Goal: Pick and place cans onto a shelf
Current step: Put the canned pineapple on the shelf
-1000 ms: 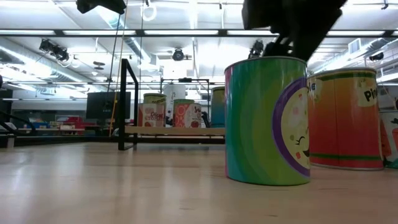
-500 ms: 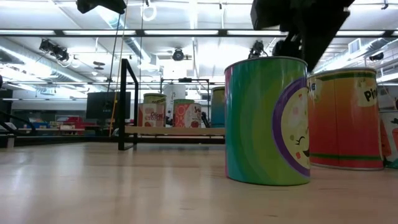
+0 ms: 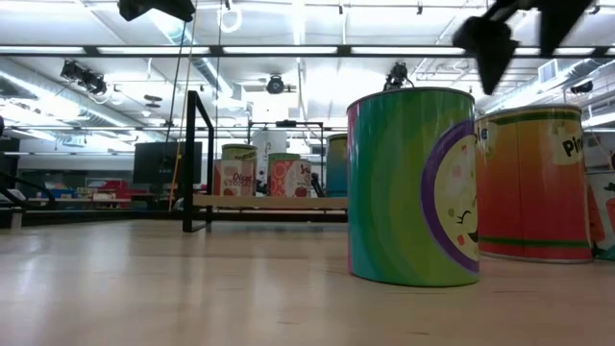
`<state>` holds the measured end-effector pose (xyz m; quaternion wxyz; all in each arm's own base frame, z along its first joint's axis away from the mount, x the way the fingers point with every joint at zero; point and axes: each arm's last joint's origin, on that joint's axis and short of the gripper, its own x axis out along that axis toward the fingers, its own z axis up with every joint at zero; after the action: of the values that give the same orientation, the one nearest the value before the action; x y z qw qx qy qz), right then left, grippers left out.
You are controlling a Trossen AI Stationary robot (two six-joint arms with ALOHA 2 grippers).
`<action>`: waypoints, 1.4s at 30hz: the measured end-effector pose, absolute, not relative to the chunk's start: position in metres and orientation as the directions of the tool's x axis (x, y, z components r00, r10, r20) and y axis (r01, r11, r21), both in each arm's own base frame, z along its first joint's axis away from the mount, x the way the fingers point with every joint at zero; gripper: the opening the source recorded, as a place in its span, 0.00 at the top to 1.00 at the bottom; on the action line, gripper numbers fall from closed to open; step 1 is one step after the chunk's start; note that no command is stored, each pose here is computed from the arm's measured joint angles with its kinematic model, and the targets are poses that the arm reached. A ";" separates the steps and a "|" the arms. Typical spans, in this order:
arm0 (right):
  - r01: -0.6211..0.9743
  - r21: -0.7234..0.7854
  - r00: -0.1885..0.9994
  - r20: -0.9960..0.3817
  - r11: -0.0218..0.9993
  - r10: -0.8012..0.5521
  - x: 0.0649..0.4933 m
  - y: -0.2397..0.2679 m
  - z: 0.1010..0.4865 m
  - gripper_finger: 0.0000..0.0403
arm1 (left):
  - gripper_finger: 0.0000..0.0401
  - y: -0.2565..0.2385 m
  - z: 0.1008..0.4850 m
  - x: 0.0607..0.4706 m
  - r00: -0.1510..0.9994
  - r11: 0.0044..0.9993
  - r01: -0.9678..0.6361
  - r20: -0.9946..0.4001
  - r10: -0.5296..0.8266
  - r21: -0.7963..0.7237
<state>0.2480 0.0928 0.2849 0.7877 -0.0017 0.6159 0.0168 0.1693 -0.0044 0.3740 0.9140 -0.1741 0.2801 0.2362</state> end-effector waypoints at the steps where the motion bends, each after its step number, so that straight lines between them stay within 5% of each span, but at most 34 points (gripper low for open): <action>1: -0.030 0.022 0.220 -0.975 0.999 0.028 0.247 0.095 0.283 0.07 | 0.81 -0.004 0.374 0.169 0.731 0.828 -0.529 -0.594 0.334 -0.186; 20: -0.097 0.034 0.103 -0.994 0.995 0.044 0.268 0.127 0.217 0.03 | 0.81 -0.004 0.374 0.169 0.734 0.828 -0.529 -0.591 0.334 -0.189; 34: -0.159 0.053 0.185 -0.979 0.986 0.082 0.291 0.133 0.198 0.01 | 0.81 -0.004 0.375 0.170 0.736 0.827 -0.528 -0.589 0.334 -0.190; 42: -0.139 0.059 0.207 -0.975 0.989 0.087 0.297 0.125 0.199 0.12 | 0.81 -0.005 0.376 0.171 0.746 0.827 -0.525 -0.577 0.333 -0.201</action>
<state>0.2971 0.1250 0.1986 0.7765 -0.0207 0.6256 0.0728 0.1708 -0.0045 0.3758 0.9172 -0.1782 0.2690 0.2339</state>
